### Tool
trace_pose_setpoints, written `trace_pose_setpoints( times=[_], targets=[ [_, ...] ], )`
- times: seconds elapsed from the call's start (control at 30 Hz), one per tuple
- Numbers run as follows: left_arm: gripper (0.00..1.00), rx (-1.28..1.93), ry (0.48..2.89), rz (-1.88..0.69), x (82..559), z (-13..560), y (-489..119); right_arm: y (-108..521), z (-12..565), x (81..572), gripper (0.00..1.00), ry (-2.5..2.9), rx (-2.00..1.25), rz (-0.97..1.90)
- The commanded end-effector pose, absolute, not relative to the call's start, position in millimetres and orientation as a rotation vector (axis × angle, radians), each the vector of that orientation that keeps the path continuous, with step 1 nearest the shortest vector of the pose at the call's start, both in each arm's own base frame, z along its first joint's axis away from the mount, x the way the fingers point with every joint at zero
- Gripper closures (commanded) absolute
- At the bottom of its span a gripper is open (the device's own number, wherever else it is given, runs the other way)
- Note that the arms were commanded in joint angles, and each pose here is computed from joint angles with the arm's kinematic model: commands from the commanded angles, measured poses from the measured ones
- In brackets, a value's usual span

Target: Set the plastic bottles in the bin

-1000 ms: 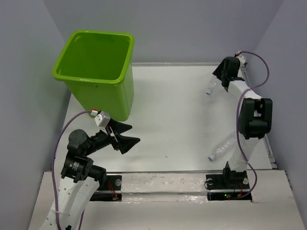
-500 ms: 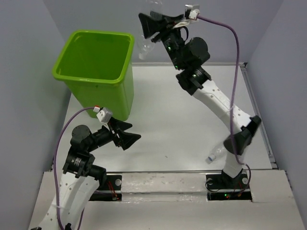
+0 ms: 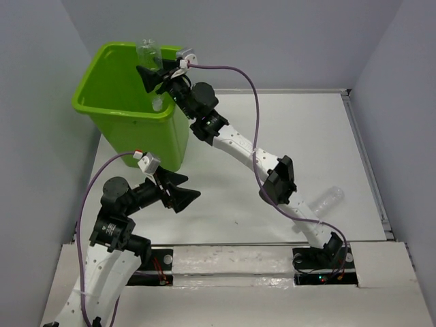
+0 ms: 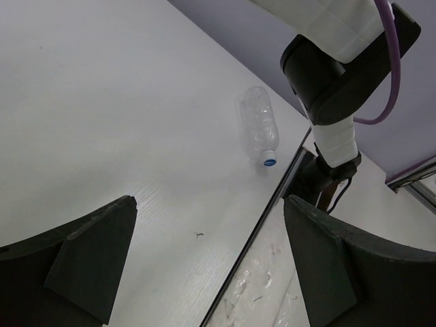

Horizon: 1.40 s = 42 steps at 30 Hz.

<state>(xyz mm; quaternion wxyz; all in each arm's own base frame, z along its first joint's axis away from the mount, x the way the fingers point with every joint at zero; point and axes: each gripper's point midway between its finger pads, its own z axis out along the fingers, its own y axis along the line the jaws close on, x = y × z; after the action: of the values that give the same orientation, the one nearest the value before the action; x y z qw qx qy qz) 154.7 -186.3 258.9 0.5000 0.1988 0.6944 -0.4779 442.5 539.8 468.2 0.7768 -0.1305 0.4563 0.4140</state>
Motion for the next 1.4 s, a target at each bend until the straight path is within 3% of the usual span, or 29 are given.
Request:
trace_pose_setpoints(
  times=[0.0, 0.03, 0.1, 0.37, 0.47, 0.5, 0.53, 0.57, 0.6, 0.63, 0.67, 0.7, 0.73, 0.77, 0.8, 0.9, 0.93, 0.97, 1.03, 1.13, 1.2, 1.37],
  targets=[
    [0.01, 0.493, 1.667, -1.176, 153, 262, -188, 496, 556, 412, 0.28, 0.786, -0.256, 0.894],
    [0.01, 0.492, 1.671, -1.174, 154, 261, -188, 501, 558, 406, 0.11, 0.797, -0.287, 0.892],
    [0.01, 0.488, 1.685, -1.171, 157, 259, -189, 499, 568, 396, 0.02, 0.790, -0.336, 0.891],
    [0.01, 0.472, 1.692, -1.127, 172, 266, -194, 452, 620, 344, 0.00, 0.839, -0.432, 0.903],
    [0.01, 0.466, 1.685, -1.145, 175, 276, -213, 406, 622, 327, 0.20, 0.909, -0.370, 0.860],
    [0.01, 0.489, 1.694, -1.172, 167, 281, -235, 405, 572, 338, 0.33, 1.027, -0.372, 0.814],
    [0.01, 0.502, 1.692, -1.181, 162, 284, -247, 387, 571, 330, 0.76, 1.035, -0.341, 0.800],
    [0.01, 0.511, 1.673, -1.181, 160, 295, -260, 337, 602, 300, 0.95, 0.987, -0.273, 0.799],
    [0.01, 0.472, 1.681, -1.111, 168, 297, -268, 315, 595, 292, 1.00, 1.009, -0.238, 0.776],
    [0.01, 0.570, 1.750, -1.112, 152, 276, -300, 270, 578, 273, 1.00, 1.041, -0.171, 0.736],
    [0.01, 0.582, 1.740, -1.093, 151, 288, -316, 246, 569, 263, 1.00, 1.052, -0.129, 0.719],
    [0.01, 0.611, 1.813, -0.969, 164, 260, -337, 216, 559, 255, 1.00, 1.067, -0.046, 0.697],
    [0.01, 0.672, 1.776, -0.988, 151, 276, -361, 174, 542, 227, 1.00, 1.053, 0.005, 0.708],
    [0.01, 0.729, 1.820, -0.920, 149, 250, -374, 183, 510, 238, 1.00, 1.128, 0.001, 0.686],
    [0.01, 0.740, 1.834, -0.832, 159, 241, -398, 133, 527, 203, 1.00, 1.040, 0.103, 0.750],
    [0.01, 0.833, 1.753, -0.807, 158, 254, -451, 78, 505, 166, 1.00, 1.004, 0.204, 0.802],
    [0.01, 0.892, 1.793, -0.762, 162, 221, -472, 66, 490, 167, 0.98, 1.055, 0.234, 0.761],
    [0.01, 0.929, 1.800, -0.774, 165, 208, -501, 52, 482, 158, 0.75, 1.073, 0.266, 0.769],
    [0.01, 0.942, 1.763, -0.805, 171, 225, -536, 41, 471, 152, 0.46, 1.103, 0.277, 0.758],
    [0.01, 1.020, 1.823, -0.770, 175, 182, -571, 21, 464, 137, 0.16, 1.106, 0.297, 0.774],
    [0.01, 1.009, 1.776, -0.825, 177, 204, -599, 12, 463, 131, 0.13, 1.104, 0.303, 0.771],
    [0.01, 1.093, 1.858, -0.802, 179, 149, -634, 2, 462, 118, 0.12, 1.100, 0.271, 0.786]
  ],
)
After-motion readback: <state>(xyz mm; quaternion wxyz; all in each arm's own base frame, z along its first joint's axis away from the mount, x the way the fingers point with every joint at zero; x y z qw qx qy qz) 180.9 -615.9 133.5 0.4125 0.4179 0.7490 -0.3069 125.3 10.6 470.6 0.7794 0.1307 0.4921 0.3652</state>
